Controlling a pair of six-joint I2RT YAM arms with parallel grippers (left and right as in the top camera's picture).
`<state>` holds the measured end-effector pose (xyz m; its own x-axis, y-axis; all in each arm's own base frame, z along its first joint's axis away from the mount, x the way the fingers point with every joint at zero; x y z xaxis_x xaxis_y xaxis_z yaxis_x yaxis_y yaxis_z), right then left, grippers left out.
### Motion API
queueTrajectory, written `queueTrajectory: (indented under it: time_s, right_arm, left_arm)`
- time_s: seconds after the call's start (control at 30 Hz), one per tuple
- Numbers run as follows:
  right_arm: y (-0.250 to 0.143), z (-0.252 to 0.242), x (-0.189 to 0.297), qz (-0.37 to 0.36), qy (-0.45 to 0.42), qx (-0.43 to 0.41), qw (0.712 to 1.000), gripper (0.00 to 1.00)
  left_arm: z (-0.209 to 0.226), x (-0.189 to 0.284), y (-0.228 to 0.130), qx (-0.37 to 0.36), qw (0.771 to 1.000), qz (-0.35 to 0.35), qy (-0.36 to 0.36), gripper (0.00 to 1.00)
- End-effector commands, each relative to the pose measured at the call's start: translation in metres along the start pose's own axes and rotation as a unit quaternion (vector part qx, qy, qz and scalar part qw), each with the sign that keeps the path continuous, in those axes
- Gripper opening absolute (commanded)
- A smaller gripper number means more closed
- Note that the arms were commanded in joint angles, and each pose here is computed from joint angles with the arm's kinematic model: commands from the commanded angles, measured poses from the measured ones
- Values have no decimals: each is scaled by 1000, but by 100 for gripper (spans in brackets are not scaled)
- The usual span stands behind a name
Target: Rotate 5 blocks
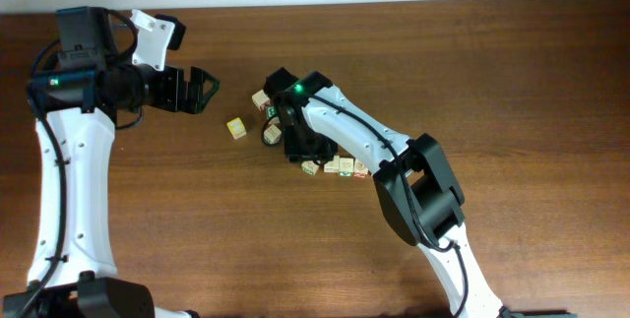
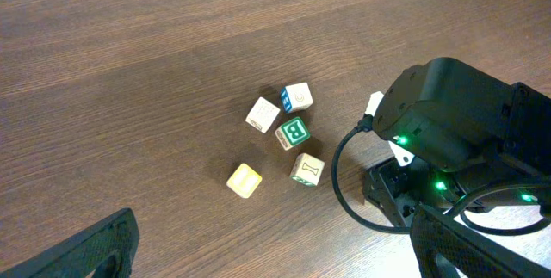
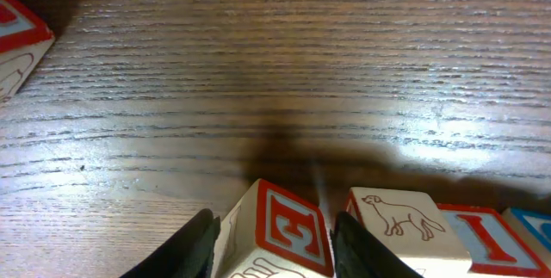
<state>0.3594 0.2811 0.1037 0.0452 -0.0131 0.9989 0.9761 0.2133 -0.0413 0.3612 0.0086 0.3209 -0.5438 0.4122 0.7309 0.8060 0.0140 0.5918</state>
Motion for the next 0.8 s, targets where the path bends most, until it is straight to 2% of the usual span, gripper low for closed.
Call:
queueTrajectory:
  time_s: [0.0, 0.07, 0.17, 0.23, 0.3, 0.4, 0.43, 0.47, 0.53, 0.77]
  right_arm:
    - [1, -1, 6, -9, -1, -3, 1000, 44]
    - [4, 3, 30, -22, 19, 11, 999, 38]
    - [-7, -2, 108, -101, 35, 20, 994, 38]
    - [-28, -24, 159, -151, -8, 9, 988, 38]
    - [-36, -38, 169, -140, -19, -2, 990, 37]
    - [-41, -24, 146, -93, 33, 62, 993, 31]
    - [-41, -15, 134, -86, 40, 70, 993, 26]
    - [-43, -3, 113, -76, 44, 70, 994, 15]
    - [-49, 7, 86, -66, 43, 56, 995, 6]
    - [-72, 28, 13, -37, 88, 56, 994, 4]
  left_arm:
    - [-3, 5, 5, -12, 1000, -10, -6, 99]
    - [-3, 5, 5, -12, 1000, -10, -6, 99]
    - [-3, 5, 5, -12, 1000, -10, -6, 99]
    - [-3, 5, 5, -12, 1000, -10, -6, 99]
    - [-3, 5, 5, -12, 1000, -10, -6, 99]
    - [-3, 5, 5, -12, 1000, -10, -6, 99]
    - [-3, 5, 5, -12, 1000, -10, -6, 99]
    - [-3, 5, 5, -12, 1000, -10, -6, 99]
    - [-3, 5, 5, -12, 1000, -10, -6, 99]
    - [-3, 5, 5, -12, 1000, -10, -6, 99]
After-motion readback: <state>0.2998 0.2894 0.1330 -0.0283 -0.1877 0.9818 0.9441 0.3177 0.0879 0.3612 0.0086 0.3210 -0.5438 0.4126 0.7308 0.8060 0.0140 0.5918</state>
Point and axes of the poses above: each gripper's point midway between its finger pads, its own x axis back along the fingers, its own z axis along the line the jaws close on, y = z × x, the point moved 9 cm from there along x, back along the fingers, and after that the axes turned 12 degrees about x, right-handed, at the moved point
